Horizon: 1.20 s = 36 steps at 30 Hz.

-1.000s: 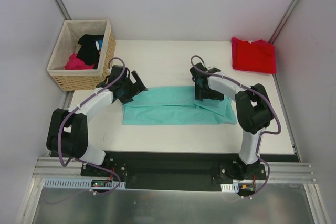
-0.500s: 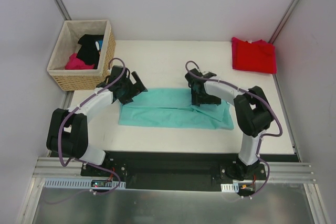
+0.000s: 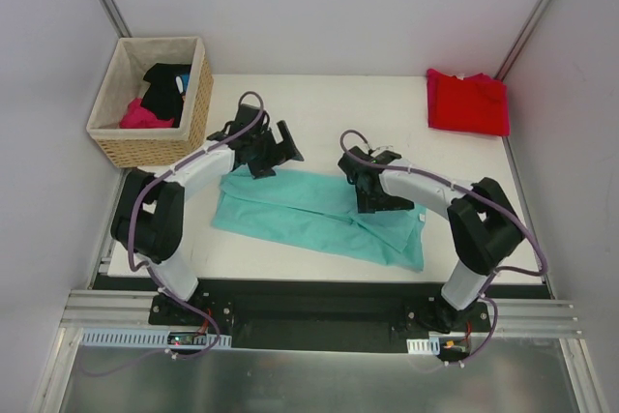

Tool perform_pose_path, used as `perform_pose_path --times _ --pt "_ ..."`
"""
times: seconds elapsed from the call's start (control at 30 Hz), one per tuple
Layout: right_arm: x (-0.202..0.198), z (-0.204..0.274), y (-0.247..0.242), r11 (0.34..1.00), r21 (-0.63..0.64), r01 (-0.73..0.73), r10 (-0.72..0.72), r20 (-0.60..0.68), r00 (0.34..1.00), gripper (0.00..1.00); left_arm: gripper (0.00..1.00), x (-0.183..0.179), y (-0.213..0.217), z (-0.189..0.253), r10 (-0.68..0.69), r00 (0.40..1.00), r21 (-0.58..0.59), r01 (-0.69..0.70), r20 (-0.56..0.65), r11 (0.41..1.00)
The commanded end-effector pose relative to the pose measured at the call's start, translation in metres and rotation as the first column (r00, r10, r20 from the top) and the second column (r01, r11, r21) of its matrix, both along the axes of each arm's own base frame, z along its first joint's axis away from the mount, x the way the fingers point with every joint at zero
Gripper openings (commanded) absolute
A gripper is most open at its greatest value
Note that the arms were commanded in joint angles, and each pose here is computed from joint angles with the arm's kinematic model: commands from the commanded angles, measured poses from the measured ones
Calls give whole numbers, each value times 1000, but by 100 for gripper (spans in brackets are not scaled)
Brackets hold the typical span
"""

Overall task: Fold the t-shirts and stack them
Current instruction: Fold the other side of the tshirt into a rectangle

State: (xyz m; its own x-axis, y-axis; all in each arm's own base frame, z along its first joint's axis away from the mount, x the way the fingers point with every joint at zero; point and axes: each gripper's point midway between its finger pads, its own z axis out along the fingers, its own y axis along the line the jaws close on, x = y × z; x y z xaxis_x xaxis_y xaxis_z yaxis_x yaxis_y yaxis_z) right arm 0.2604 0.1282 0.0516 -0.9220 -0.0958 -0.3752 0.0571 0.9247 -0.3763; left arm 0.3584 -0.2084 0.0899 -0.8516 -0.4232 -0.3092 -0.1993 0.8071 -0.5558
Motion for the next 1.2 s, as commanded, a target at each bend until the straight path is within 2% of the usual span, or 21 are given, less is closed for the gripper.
perform_pose_path --times 0.0,0.07,0.1,0.2,0.3,0.43,0.53,0.57,0.63,0.67,0.7,0.73,0.77,0.93,1.1,1.17 --pt "7 42 -13 999 -4 35 -34 104 994 97 99 11 -66 55 -201 970 -178 224 139 958" --pt "5 59 -19 999 21 44 -47 145 988 97 99 18 -91 69 -267 947 -239 305 178 922" --pt "2 64 -22 999 28 47 -51 156 986 97 99 13 -109 77 -327 924 -287 373 197 882" --pt "-3 90 -30 997 74 37 -52 222 974 97 99 12 -146 84 -406 886 -345 461 223 817" --pt "-10 107 -39 996 77 38 -56 247 967 97 99 10 -171 83 -423 871 -398 490 250 775" --pt "-18 108 -47 997 71 42 -59 246 967 97 99 -20 -192 64 -459 864 -524 495 209 693" --pt "-20 106 -50 996 70 48 -64 245 968 97 99 -43 -197 47 -466 871 -580 464 158 670" --pt "-21 103 -51 997 65 46 -60 237 970 97 99 -46 -200 51 -469 862 -592 484 193 644" --pt "-21 100 -51 997 67 48 -62 230 971 97 99 -56 -201 39 -481 862 -626 466 161 626" --pt "-21 98 -50 996 71 49 -64 227 972 97 99 -61 -205 45 -495 845 -640 496 202 586" --pt "-21 97 -50 996 74 50 -66 228 971 97 99 -63 -207 43 -497 846 -658 487 193 574" --pt "-22 96 -49 996 76 48 -64 223 973 97 99 -65 -207 33 -501 848 -666 476 174 574" --pt "-22 95 -49 996 80 46 -63 220 974 97 99 -65 -209 37 -497 842 -669 494 209 555" --pt "-25 94 -49 995 86 47 -65 215 975 97 99 -61 -213 29 -502 833 -672 511 232 536" --pt "-28 90 -47 994 97 41 -60 205 977 97 99 -52 -218 29 -507 824 -661 530 252 532" --pt "-28 87 -47 994 100 42 -61 196 979 97 99 -46 -218 23 -506 830 -656 519 234 548"
